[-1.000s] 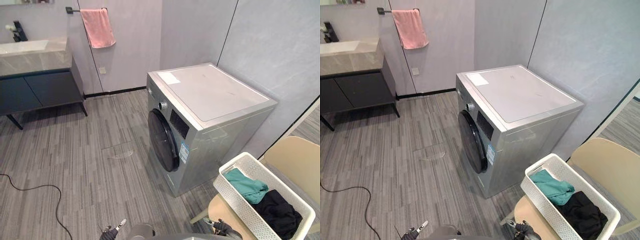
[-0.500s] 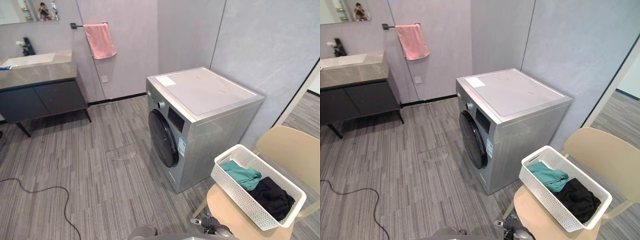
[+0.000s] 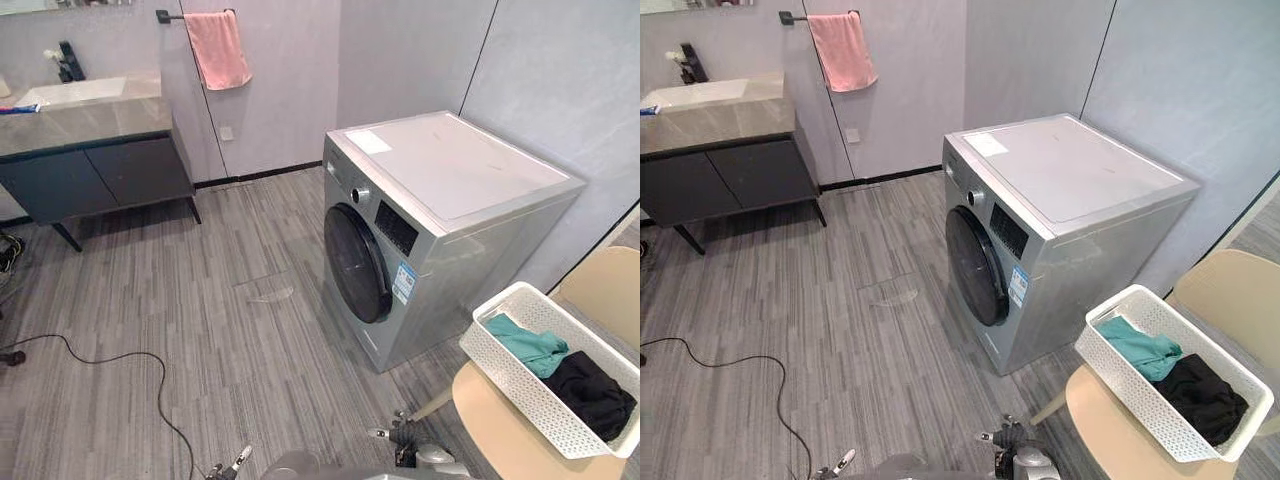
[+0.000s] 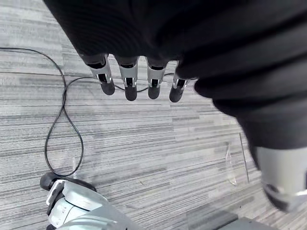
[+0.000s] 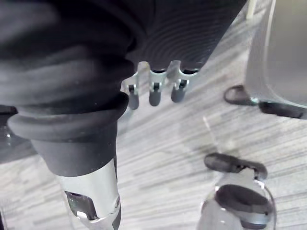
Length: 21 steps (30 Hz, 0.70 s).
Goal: Pick up the laundry basket with both hands and put the clothes into the washing machine.
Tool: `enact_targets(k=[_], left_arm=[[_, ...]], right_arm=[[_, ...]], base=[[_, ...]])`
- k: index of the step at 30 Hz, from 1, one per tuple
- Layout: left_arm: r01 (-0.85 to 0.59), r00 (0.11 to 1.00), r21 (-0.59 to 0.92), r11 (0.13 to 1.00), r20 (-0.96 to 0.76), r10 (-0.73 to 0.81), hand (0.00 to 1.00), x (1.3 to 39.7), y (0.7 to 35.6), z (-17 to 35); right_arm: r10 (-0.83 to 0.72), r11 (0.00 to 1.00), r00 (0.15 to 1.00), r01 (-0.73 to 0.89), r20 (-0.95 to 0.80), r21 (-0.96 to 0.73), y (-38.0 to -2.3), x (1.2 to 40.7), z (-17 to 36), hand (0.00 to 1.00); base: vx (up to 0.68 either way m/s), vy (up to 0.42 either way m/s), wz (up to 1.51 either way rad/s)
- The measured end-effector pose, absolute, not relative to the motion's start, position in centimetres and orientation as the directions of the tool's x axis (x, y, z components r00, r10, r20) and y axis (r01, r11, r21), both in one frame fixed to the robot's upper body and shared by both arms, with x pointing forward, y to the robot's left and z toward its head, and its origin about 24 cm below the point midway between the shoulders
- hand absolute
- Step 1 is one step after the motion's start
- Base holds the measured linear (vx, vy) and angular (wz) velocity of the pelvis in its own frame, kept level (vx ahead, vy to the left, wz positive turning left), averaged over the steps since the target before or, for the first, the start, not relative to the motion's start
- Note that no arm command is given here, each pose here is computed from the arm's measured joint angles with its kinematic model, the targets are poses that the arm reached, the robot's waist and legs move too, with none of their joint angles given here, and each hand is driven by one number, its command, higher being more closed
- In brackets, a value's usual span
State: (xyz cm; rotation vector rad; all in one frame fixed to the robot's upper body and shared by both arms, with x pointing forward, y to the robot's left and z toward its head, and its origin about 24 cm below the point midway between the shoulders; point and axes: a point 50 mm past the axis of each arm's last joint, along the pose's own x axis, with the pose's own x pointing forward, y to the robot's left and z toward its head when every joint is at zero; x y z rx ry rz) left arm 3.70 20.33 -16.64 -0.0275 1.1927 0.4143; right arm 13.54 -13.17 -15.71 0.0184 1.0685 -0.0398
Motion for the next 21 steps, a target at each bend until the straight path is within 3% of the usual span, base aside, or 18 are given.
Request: enact_targets(k=[3, 4, 9, 13, 16, 21], left_arm=[[-0.312, 0.232, 0.226, 0.923, -0.924, 0.304, 0.00, 1.9, 20.8, -17.0], [-0.303, 0.224, 0.237, 0.923, -0.924, 0.311, 0.00, 1.7, 21.2, -17.0], [-0.295, 0.246, 0.253, 0.921, -0.911, 0.329, 0.00, 2.5, 22.0, -16.8], [-0.282, 0.232, 0.265, 0.922, -0.914, 0.334, 0.00, 1.8, 22.2, -16.8], [-0.281, 0.201, 0.277, 0.919, -0.919, 0.339, 0.00, 0.6, 22.3, -16.8], [-0.331, 0.170, 0.298, 0.895, -0.914, 0.368, 0.00, 0.1, 23.1, -16.7]], right_arm=[[-0.034, 0.997, 0.527, 0.073, -0.849, 0.005, -13.5, 14.8, -15.1, 0.00], [-0.050, 0.996, 0.604, 0.086, -0.795, 0.002, -14.0, 16.7, -13.9, 0.00], [-0.101, 0.995, 0.796, 0.080, -0.597, -0.060, -16.3, 21.8, -9.7, 0.00], [-0.097, 0.993, 0.868, 0.048, -0.488, -0.112, -17.0, 25.1, -6.9, 0.00], [-0.046, 0.991, 0.924, -0.004, -0.379, -0.131, -15.6, 28.4, -4.0, 0.00], [0.035, 0.982, 0.950, -0.090, -0.310, -0.165, -13.6, 30.5, -1.9, 0.00]], base=[[0.13, 0.009, -0.11], [0.12, -0.042, 0.01], [0.03, -0.048, -0.01], [0.00, -0.033, -0.03], [0.05, -0.035, -0.07], [0.11, -0.041, 0.01]])
